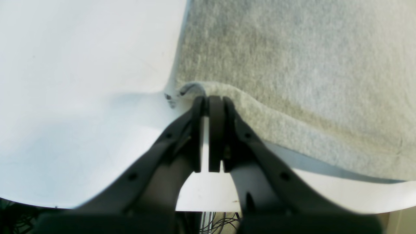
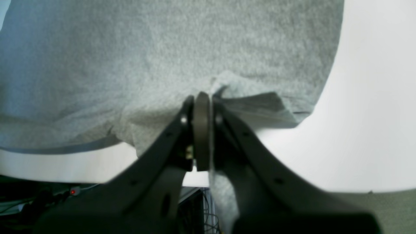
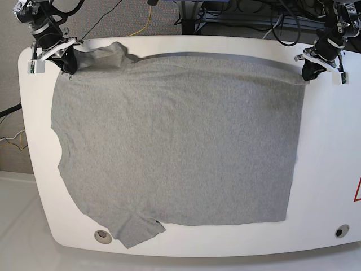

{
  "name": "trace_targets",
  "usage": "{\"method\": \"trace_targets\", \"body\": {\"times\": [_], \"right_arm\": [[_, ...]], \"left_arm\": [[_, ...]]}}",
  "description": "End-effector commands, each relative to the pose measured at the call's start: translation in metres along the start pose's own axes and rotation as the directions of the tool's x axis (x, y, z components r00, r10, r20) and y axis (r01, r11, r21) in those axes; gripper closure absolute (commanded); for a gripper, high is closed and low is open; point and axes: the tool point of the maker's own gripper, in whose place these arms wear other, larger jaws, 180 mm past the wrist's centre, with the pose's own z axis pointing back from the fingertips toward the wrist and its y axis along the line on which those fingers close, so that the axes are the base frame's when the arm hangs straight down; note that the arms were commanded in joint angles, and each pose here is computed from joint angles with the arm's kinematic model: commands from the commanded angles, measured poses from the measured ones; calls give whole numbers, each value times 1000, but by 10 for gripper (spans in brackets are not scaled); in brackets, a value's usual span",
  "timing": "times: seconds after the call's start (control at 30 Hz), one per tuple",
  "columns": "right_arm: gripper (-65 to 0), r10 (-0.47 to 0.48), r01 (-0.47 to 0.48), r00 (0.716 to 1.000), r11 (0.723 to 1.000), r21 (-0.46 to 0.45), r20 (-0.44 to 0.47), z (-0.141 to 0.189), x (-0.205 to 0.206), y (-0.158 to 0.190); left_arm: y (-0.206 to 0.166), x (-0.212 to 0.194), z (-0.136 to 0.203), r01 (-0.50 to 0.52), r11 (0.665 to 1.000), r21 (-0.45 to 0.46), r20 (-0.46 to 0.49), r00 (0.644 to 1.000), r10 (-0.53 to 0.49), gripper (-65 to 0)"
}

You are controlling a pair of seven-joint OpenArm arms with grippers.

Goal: Fold the T-shirt properly
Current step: 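Lift the gripped shirt edge with both grippers, pulling it taut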

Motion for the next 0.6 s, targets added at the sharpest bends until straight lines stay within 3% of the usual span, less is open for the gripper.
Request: {"method": "trace_targets", "body": {"times": [0.0,0.57], "right_arm": [[0,30,-31,997,999,16,69,4,21,4],[0,42,-49,985,998,41,165,-20,60,7]], "left_arm": [[-8,19,2,21,999,-25,52,998,-19,0],[-18,62,-17,14,998,-62,147,989,-5,0]]}}
